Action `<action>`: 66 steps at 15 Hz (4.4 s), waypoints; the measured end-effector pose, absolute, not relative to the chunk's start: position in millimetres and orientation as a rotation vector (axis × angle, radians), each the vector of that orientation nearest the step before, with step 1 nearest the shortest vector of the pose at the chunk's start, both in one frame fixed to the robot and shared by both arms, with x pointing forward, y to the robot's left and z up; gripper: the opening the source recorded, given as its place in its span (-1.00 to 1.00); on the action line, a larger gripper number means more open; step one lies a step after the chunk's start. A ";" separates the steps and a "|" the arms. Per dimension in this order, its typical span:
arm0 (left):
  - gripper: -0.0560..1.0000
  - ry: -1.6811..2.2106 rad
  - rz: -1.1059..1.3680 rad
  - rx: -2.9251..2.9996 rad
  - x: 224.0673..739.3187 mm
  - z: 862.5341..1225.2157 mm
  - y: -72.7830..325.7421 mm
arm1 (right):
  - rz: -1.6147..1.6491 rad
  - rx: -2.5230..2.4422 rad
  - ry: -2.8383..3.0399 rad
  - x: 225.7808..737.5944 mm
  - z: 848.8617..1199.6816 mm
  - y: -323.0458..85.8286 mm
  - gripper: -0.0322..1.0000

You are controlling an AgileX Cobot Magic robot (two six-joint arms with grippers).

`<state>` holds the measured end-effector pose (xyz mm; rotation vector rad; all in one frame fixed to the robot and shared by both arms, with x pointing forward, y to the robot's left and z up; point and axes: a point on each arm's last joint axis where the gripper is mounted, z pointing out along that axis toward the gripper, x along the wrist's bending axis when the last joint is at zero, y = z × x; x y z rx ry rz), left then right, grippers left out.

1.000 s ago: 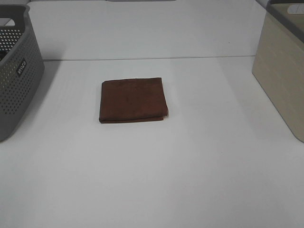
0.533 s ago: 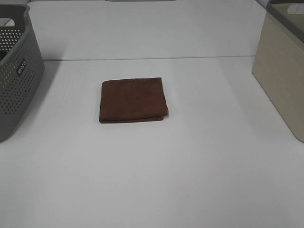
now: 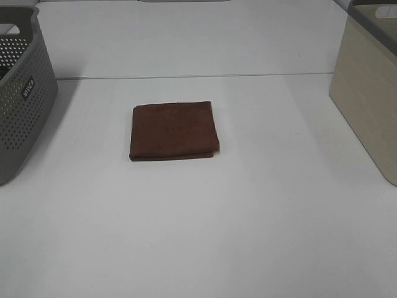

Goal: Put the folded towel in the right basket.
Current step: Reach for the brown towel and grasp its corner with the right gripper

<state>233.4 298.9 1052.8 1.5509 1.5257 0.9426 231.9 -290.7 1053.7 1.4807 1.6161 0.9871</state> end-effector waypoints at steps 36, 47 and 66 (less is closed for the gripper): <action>0.94 1.526 0.943 1.551 233.4 1052.8 298.9 | 1.057 1.658 1.639 388.5 1130.5 -288.4 0.45; 0.94 1.526 0.943 1.551 233.4 1052.8 298.9 | 1.168 1.741 1.998 582.7 1126.4 -268.3 0.37; 0.94 1.526 0.943 1.551 233.4 1052.8 298.9 | 0.980 2.063 2.636 736.2 906.2 -155.2 0.42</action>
